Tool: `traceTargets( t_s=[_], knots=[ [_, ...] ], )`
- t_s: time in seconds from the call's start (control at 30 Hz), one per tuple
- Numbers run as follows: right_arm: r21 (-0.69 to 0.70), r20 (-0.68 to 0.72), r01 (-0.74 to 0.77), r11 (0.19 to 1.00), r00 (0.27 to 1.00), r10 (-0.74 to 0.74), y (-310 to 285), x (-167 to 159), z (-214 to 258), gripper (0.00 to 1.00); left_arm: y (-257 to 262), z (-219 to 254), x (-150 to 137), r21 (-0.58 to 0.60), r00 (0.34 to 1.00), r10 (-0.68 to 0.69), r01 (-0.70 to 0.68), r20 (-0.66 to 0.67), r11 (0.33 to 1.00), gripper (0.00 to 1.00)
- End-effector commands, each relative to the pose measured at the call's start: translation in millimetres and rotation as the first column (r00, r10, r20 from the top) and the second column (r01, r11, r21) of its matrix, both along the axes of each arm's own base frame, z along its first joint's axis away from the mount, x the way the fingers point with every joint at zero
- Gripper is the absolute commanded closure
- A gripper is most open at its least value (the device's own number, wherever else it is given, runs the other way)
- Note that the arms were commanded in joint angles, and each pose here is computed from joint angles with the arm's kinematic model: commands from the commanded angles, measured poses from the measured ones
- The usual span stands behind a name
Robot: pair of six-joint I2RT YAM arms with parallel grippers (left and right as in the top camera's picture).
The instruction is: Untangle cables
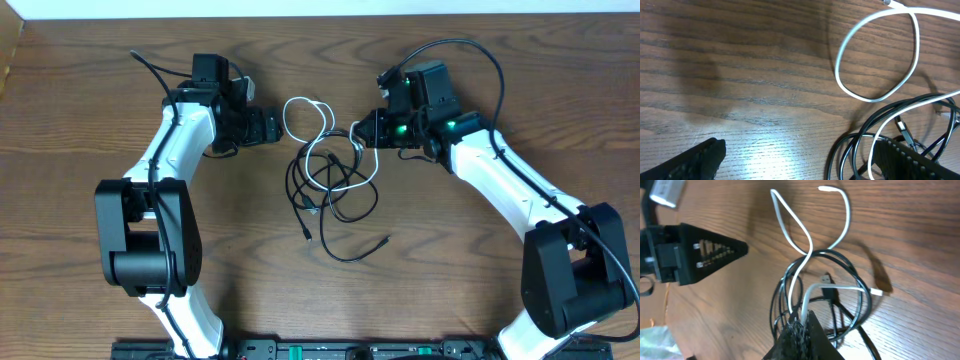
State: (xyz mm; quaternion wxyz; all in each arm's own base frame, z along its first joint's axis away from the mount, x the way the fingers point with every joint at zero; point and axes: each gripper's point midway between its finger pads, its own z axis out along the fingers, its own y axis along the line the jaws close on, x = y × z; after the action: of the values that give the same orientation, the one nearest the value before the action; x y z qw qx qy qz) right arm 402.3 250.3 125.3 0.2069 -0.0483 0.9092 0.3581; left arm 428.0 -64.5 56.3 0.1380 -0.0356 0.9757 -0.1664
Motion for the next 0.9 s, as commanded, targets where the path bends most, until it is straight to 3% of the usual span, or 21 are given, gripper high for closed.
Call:
traceTargets(
  t_s=[0.0,0.1,0.17,0.43,0.6,0.87],
  knots=[
    [-0.023,0.003,0.04,0.999,0.999,-0.04,-5,1,6,0.99,-9,4,-4,-0.06,1.0,-0.028,0.028,-0.001,0.998,0.04],
    [-0.022,-0.013,0.03,0.999,0.999,-0.031,-5,-2,4,0.99,-36,16,-8,-0.177,0.982,-0.177,0.186,0.065,0.966,0.07],
    [0.019,0.019,-0.077,0.997,0.997,0.077,6,-11,11,0.99,-52,24,-11,-0.233,0.96,-0.255,0.275,0.112,0.933,0.09],
    [0.079,0.186,-0.393,0.916,0.909,0.374,27,-39,29,0.99,-79,27,-12,-0.235,0.936,-0.316,0.345,0.152,0.909,0.13],
    [0.076,0.195,-0.4,0.913,0.904,0.379,27,-39,30,0.99,-91,9,-13,-0.168,0.927,-0.352,0.37,0.127,0.914,0.35],
    [0.081,0.187,-0.402,0.912,0.905,0.382,27,-41,29,0.99,-113,-31,-14,-0.155,0.903,-0.417,0.429,0.101,0.89,0.38]
  ],
)
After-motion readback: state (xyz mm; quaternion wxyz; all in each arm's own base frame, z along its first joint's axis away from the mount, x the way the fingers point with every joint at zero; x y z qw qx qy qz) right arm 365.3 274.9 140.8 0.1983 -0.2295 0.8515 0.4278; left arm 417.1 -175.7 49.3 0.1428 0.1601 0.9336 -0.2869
